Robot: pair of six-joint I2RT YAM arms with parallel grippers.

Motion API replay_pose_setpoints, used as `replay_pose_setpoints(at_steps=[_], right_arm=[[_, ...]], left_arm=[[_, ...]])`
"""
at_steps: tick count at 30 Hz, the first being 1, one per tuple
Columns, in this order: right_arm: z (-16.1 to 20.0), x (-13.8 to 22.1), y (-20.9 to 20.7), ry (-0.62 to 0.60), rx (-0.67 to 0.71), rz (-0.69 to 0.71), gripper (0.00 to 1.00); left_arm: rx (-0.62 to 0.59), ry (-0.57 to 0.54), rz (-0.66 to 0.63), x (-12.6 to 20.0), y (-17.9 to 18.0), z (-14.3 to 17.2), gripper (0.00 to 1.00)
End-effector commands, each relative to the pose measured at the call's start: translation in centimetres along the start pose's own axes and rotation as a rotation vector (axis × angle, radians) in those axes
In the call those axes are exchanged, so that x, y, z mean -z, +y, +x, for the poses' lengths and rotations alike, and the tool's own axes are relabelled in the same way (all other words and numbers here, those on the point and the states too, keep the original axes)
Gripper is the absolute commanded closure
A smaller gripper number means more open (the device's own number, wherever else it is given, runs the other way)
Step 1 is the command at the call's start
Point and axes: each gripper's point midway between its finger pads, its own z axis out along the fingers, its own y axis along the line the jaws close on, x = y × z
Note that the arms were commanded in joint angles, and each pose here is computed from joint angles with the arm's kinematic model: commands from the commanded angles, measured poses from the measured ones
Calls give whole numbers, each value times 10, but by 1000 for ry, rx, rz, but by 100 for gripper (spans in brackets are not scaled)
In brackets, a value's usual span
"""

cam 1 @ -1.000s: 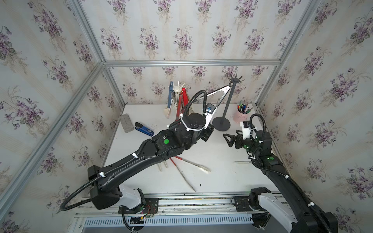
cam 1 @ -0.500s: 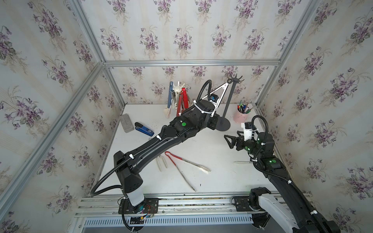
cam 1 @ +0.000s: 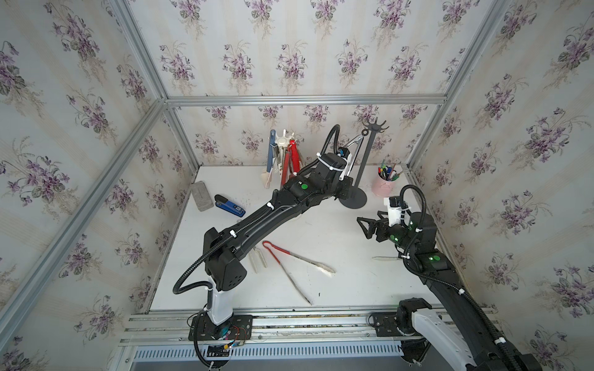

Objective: Hang food tongs on kitchen utensil racks
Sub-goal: Hang the food tongs on the rack.

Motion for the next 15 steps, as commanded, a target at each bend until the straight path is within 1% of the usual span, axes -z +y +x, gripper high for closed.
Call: replay_pose_setpoints(at_steps=[1,5,15], right_arm=[[-3,0,-1,-11,10,4,0],[-1,-2,-1,-4,11,3,0],[2,-5,-3,8,12,3,0]], left_arm=[[24,-37,23,-2,-4,-13,100],[30,-36,18,-11,0,-14,100],[45,-57,30,-22,6,-27,100]])
